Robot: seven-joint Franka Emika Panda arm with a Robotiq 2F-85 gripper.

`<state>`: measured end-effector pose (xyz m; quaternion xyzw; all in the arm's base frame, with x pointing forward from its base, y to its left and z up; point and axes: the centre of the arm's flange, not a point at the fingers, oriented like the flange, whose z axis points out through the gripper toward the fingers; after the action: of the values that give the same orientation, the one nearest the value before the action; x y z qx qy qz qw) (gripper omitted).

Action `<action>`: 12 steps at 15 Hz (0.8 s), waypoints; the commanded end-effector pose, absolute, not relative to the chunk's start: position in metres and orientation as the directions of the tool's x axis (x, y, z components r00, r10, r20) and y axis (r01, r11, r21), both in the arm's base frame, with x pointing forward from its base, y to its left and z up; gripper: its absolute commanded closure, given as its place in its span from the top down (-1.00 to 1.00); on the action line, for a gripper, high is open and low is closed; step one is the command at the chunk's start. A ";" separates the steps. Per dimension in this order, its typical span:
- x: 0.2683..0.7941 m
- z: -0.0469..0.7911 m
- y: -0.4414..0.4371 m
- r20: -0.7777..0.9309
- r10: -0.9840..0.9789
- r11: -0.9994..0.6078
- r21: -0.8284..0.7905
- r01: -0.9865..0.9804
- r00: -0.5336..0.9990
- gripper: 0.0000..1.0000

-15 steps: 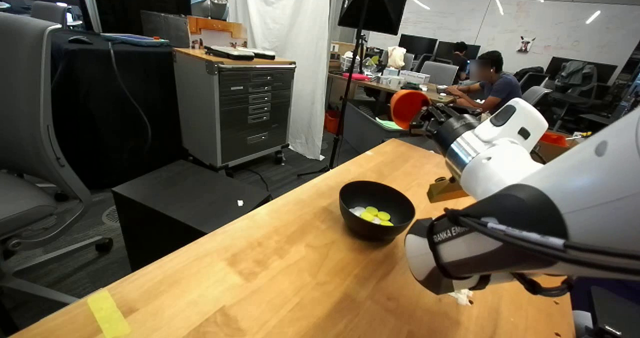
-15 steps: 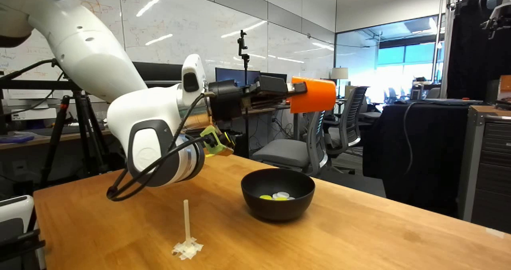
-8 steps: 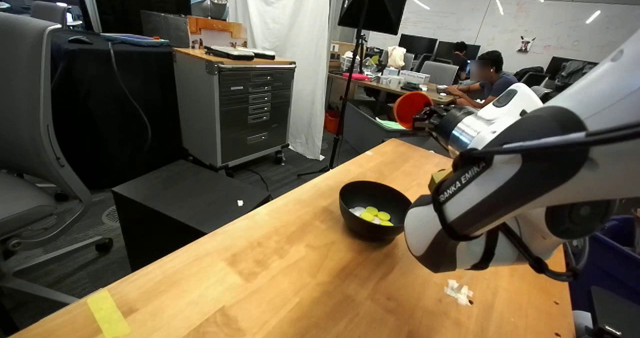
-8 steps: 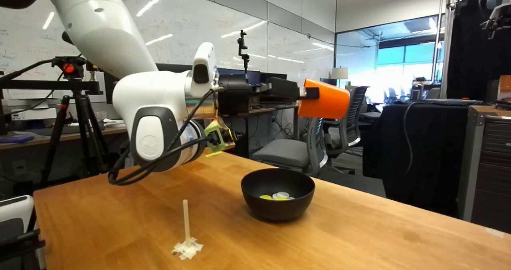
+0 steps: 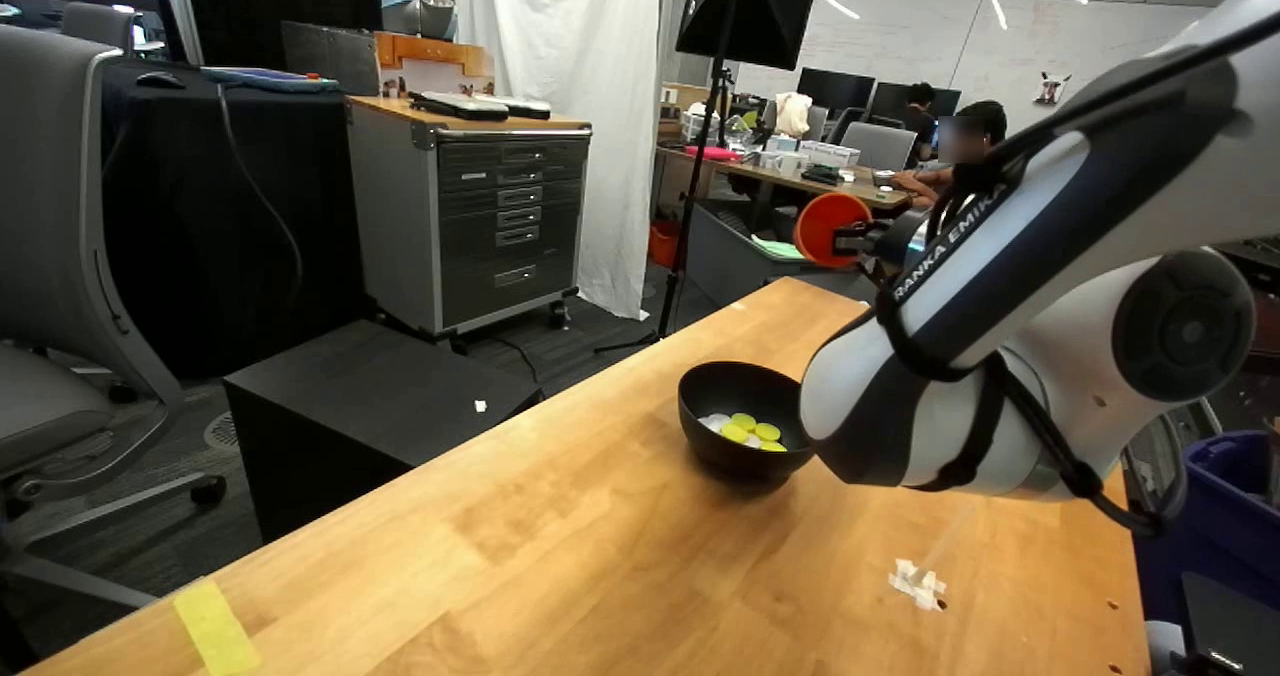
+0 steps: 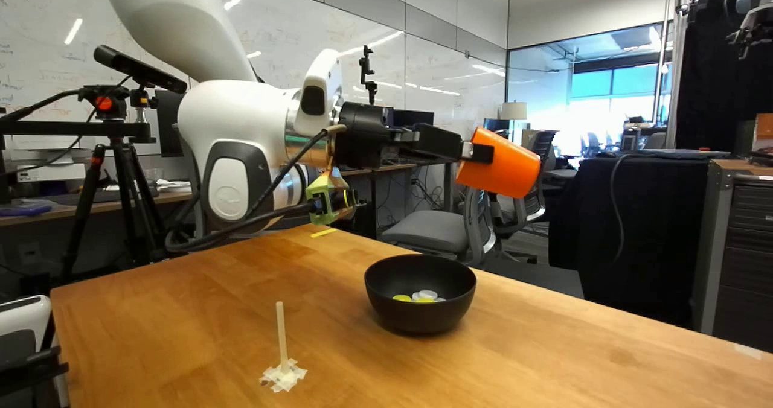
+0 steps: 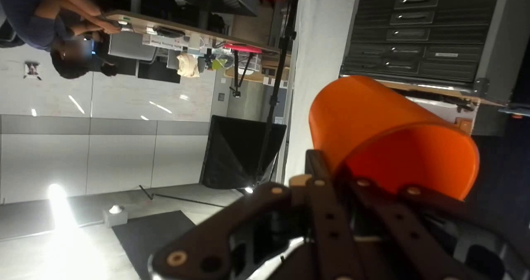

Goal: Pour the things in the orange cup into the bowl

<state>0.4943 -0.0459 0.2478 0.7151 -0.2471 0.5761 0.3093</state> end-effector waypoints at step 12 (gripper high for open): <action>0.496 0.281 -0.069 0.896 -0.245 -0.706 0.096 -0.702 0.370 -0.92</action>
<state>0.4997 -0.0662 0.2580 0.7720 -0.2932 0.5029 0.2554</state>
